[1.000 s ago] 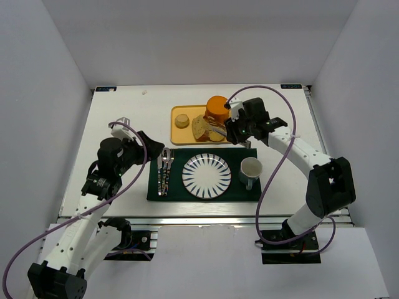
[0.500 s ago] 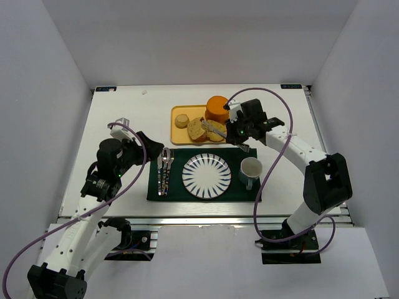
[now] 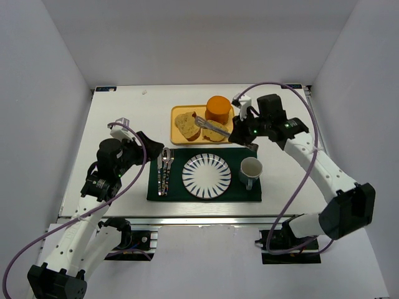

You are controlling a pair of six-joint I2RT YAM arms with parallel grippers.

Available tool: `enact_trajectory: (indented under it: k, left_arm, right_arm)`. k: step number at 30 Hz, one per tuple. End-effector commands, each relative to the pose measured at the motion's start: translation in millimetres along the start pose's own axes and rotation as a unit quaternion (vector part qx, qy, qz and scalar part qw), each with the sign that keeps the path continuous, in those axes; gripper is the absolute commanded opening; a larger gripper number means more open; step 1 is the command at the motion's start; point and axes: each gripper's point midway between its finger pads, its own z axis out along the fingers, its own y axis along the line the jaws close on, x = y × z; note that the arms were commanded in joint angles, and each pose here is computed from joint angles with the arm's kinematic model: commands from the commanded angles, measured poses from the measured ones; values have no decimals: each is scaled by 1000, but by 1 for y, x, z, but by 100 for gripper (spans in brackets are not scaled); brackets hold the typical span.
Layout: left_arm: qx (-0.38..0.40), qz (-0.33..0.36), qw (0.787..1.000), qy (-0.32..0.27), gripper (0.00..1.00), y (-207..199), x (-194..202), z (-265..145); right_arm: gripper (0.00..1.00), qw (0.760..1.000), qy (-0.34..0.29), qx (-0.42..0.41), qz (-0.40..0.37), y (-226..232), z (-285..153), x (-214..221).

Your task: Place the bread

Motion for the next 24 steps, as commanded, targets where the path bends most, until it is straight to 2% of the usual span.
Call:
enact_trajectory:
  k: [1, 5, 17, 24]
  left_arm:
    - [7, 4, 1000, -15, 80, -6, -9, -5]
    - [6, 4, 1000, -9, 81, -4, -5, -6]
    - [14, 2, 1000, 3, 81, -5, 2, -8]
    - [15, -2, 1000, 0, 81, -5, 4, -12]
  right_arm:
    - [0, 998, 37, -44, -37, 24, -21, 32]
    - [0, 993, 41, -60, -87, 41, -43, 48]
    - [0, 983, 115, -76, -122, 62, -50, 103]
    - [23, 983, 130, -57, -118, 55, -46, 113]
